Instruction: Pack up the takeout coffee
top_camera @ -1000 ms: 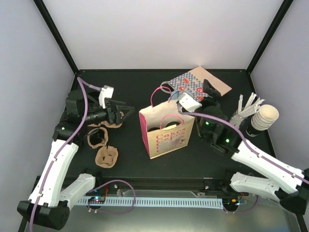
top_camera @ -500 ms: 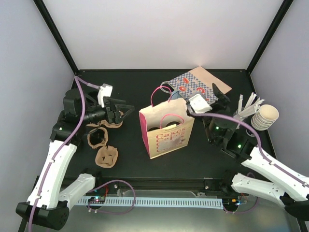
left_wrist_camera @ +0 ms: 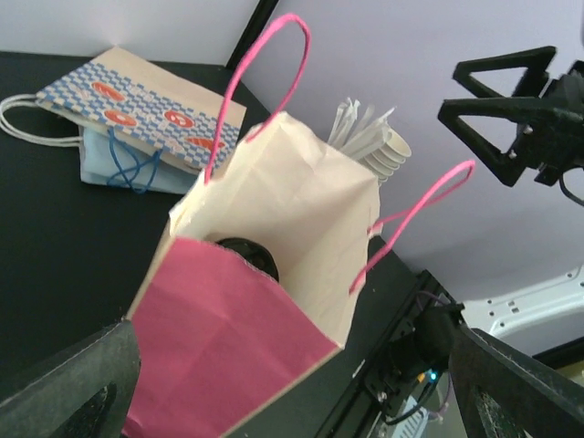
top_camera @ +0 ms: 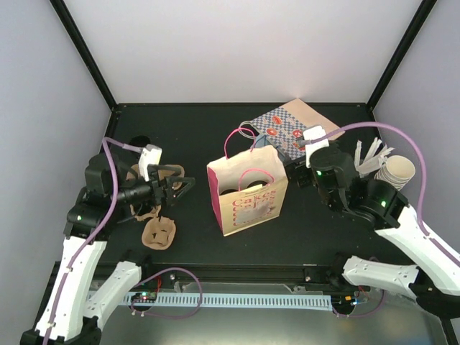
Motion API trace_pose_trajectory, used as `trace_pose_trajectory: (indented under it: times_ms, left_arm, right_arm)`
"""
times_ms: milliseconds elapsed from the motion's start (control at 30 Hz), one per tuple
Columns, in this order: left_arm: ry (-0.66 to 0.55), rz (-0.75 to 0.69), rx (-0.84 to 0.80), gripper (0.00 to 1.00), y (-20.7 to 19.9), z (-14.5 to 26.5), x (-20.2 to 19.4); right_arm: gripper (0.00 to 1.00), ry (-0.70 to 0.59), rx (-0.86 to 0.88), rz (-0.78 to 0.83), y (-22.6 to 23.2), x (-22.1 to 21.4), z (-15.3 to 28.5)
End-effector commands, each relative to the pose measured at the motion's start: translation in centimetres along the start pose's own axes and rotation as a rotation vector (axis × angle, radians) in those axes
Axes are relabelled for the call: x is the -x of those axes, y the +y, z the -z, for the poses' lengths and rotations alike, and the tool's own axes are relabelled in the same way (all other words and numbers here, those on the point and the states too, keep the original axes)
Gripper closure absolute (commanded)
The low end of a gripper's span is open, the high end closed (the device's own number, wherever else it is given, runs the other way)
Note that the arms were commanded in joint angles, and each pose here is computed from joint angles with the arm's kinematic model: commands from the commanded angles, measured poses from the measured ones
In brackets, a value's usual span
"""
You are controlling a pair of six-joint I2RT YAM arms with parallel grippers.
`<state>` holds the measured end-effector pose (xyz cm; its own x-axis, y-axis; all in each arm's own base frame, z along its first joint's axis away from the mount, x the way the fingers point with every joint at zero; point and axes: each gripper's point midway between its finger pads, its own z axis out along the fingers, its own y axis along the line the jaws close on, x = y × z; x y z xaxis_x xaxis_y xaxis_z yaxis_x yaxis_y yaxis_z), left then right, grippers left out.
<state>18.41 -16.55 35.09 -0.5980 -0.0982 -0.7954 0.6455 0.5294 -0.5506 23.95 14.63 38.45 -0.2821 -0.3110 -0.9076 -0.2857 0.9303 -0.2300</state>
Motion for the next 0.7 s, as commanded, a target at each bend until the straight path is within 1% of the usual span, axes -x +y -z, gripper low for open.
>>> trace_pose_trajectory:
  times_ms: [0,167,233,333,433,567,667]
  left_arm:
    - [0.01,0.077,0.026,0.05,0.0,0.6,-2.2]
    - [0.03,0.162,0.072,0.05,0.9,0.1,-4.0]
    - [0.034,0.174,0.102,0.05,1.3,0.1,-4.3]
    - [0.022,0.18,0.129,0.05,1.4,0.2,-3.7]
    - [0.033,0.192,0.145,0.05,1.7,-0.1,-3.5]
    - [0.072,0.193,0.165,0.05,2.1,-1.1,-3.7]
    - [0.084,0.176,0.161,0.05,1.9,-2.1,-3.4]
  right_arm:
    - [0.1,0.26,0.104,-0.121,2.4,-4.7,0.3]
    - [0.21,0.386,0.225,-0.19,5.5,-6.3,0.3]
    - [0.26,0.415,0.209,-0.188,5.8,-6.7,-0.2]
    - [0.31,0.439,0.146,-0.166,5.3,-7.0,-1.2]
    - [0.37,0.448,0.136,-0.162,5.3,-6.7,-2.3]
    - [0.4,0.459,0.135,-0.171,5.4,-6.0,-3.8]
    - [0.45,0.468,0.122,-0.17,5.4,-5.7,-4.9]
